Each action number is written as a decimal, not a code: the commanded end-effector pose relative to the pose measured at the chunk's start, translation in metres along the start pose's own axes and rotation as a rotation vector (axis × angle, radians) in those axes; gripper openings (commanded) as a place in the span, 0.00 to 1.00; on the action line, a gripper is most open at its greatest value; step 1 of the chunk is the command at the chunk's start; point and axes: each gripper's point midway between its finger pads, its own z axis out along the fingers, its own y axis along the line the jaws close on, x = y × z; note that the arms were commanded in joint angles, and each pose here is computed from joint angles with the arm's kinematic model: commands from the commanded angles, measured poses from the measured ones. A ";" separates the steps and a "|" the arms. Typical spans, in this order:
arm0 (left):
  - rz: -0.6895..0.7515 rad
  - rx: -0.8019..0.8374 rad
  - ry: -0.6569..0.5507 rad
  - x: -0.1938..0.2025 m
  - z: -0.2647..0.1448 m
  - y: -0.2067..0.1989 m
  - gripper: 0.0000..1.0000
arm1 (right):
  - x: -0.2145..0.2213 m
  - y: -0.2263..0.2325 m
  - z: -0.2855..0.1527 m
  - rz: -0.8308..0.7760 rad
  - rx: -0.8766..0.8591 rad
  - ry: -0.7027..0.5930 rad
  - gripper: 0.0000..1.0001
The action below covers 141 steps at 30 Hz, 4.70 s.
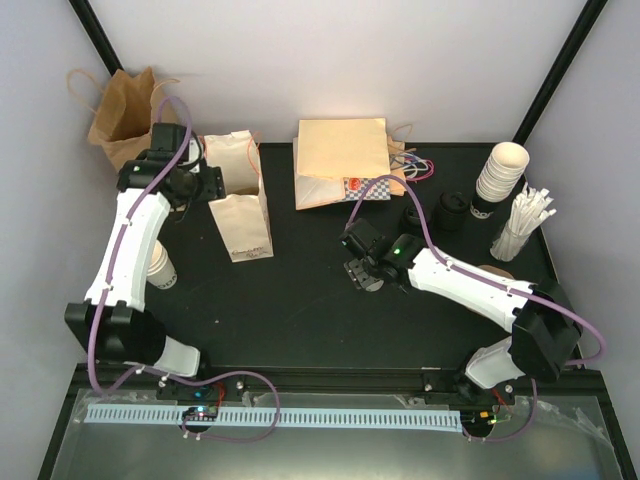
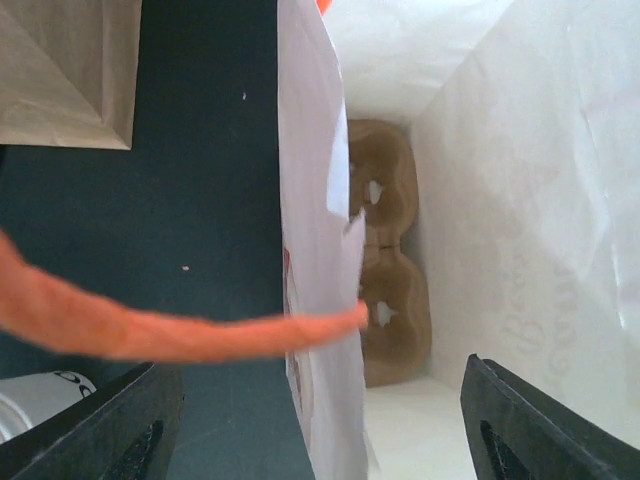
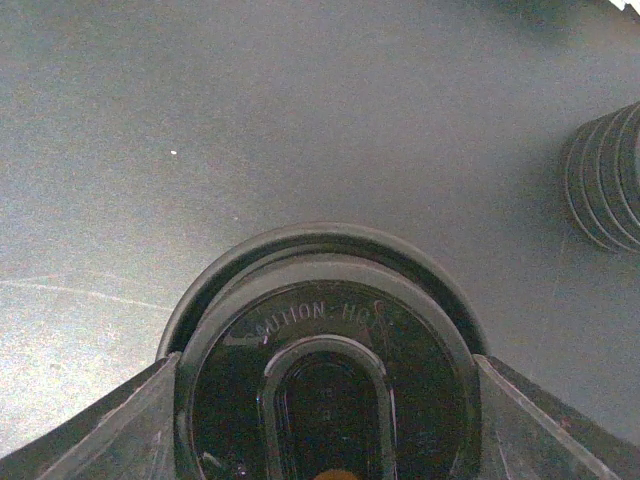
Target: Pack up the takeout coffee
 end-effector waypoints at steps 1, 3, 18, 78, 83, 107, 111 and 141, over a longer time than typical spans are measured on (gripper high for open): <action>0.016 -0.054 -0.021 -0.022 0.004 0.007 0.76 | 0.006 -0.003 -0.004 -0.001 -0.001 0.017 0.68; 0.019 -0.091 0.001 -0.022 0.010 0.013 0.67 | 0.007 -0.005 -0.005 0.002 0.004 0.016 0.68; 0.116 0.031 0.069 0.004 -0.011 -0.005 0.02 | 0.009 -0.012 -0.012 0.008 0.029 0.015 0.68; 1.389 0.183 -0.251 0.173 -0.093 -0.104 0.01 | 0.043 -0.036 -0.031 0.183 -0.033 -0.015 0.64; 1.362 0.210 -0.266 0.178 -0.101 -0.104 0.02 | 0.039 -0.033 -0.038 0.164 -0.053 -0.047 0.64; 1.264 0.535 -0.189 0.225 -0.138 -0.115 0.01 | 0.016 -0.031 -0.083 0.132 -0.084 -0.268 0.60; 1.249 0.512 -0.197 0.221 -0.136 -0.113 0.01 | 0.002 -0.034 -0.113 0.128 -0.106 -0.381 0.60; 1.105 0.428 -0.322 0.186 -0.136 -0.130 0.02 | -0.028 0.058 -0.348 -0.311 -0.855 -0.967 0.53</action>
